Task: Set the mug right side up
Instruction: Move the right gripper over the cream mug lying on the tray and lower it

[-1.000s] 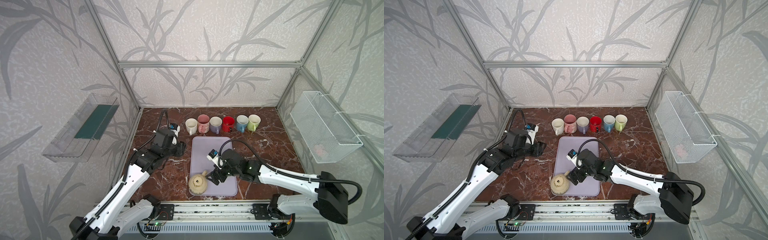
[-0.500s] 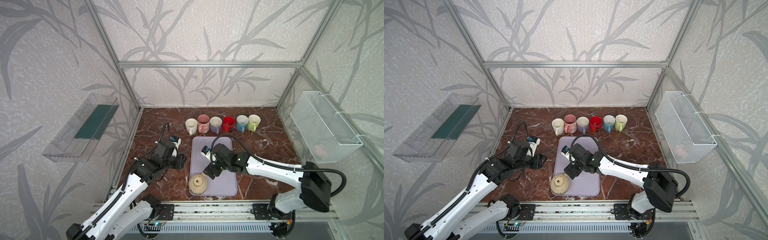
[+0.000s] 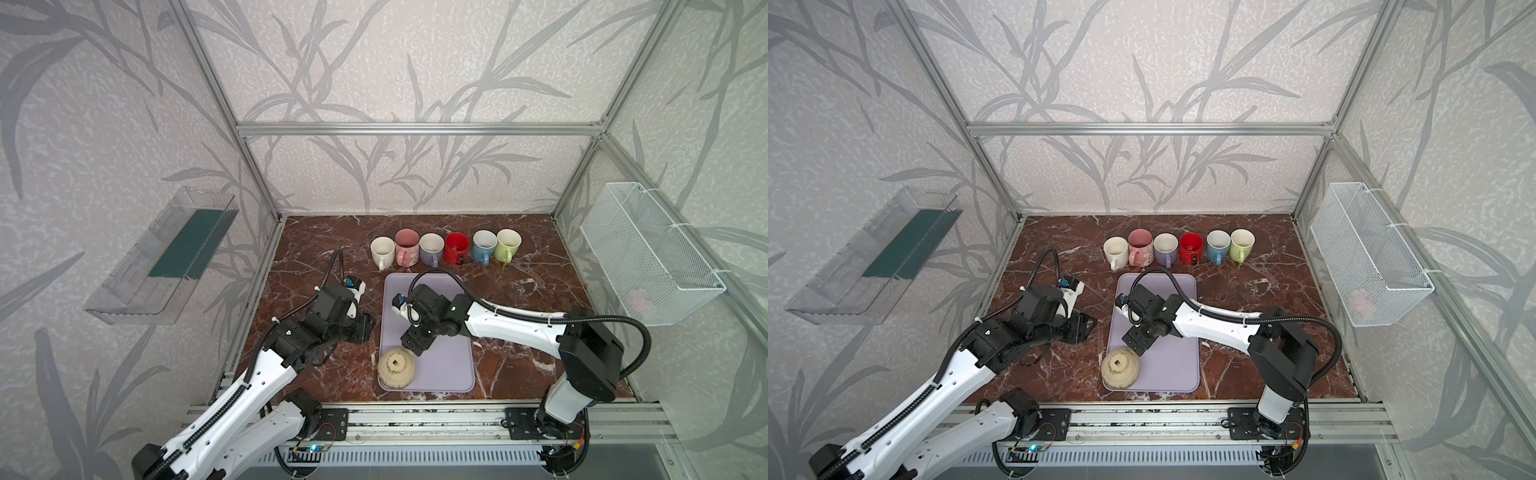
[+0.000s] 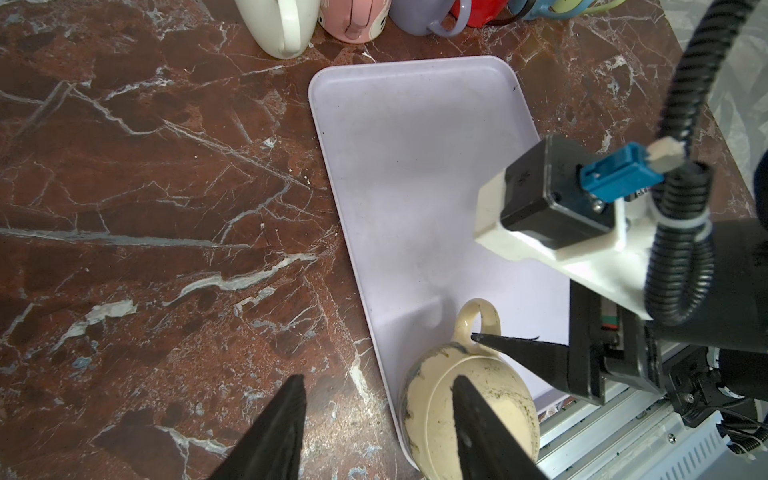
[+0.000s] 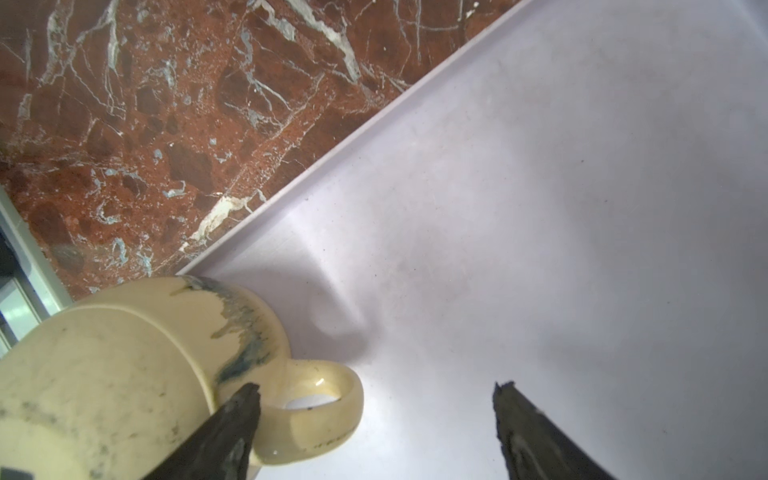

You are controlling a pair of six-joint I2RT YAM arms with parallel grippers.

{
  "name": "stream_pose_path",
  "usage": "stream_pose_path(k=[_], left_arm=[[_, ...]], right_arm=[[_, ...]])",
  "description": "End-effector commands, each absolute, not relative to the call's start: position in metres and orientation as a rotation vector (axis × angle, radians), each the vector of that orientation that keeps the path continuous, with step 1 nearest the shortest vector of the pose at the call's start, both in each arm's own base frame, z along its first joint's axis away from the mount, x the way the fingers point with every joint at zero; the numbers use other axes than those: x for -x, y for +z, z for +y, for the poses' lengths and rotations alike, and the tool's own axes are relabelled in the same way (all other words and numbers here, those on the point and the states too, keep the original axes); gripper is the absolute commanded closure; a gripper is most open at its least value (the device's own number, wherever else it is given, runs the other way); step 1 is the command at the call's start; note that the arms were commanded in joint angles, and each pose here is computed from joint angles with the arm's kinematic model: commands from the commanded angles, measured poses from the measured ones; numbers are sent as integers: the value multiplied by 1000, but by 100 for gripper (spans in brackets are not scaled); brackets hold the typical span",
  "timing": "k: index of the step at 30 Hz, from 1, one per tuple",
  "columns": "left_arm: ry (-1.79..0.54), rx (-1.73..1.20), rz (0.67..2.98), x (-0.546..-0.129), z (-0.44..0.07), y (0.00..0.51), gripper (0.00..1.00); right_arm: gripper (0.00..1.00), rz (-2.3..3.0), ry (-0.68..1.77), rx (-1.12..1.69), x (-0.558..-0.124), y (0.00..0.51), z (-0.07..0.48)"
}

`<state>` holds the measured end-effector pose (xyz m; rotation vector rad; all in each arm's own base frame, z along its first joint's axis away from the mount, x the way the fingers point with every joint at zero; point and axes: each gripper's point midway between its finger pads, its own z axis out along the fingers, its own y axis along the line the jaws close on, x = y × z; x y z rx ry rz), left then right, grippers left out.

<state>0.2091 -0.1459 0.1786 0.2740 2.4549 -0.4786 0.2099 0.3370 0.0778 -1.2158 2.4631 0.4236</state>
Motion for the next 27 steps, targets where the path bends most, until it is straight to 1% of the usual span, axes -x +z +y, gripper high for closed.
stream_pose_path(k=[1, 8, 12, 14, 16, 20, 24, 27], left_arm=[[-461, -290, 2466, -209, -146, 175, 45], [-462, -307, 2479, -212, -150, 170, 45], [-457, -303, 2477, -212, -149, 169, 45], [-454, -303, 2478, -211, -148, 168, 45], [-452, -303, 2478, -211, -148, 168, 45], [-447, -304, 2480, -212, -148, 167, 45], [-450, -306, 2479, -211, -148, 167, 45], [-451, -309, 2475, -212, -148, 168, 45]], right_arm=[[14, 2528, 381, 1230, -194, 72, 313], [16, 2546, 381, 1235, -174, 72, 299], [20, 2555, 375, 1245, -165, 73, 291], [23, 2555, 387, 1250, -162, 75, 288], [29, 2548, 380, 1258, -161, 77, 286], [49, 2500, 379, 1300, -160, 89, 283], [56, 2444, 486, 1394, -145, 105, 286], [61, 2416, 521, 1419, -140, 111, 286]])
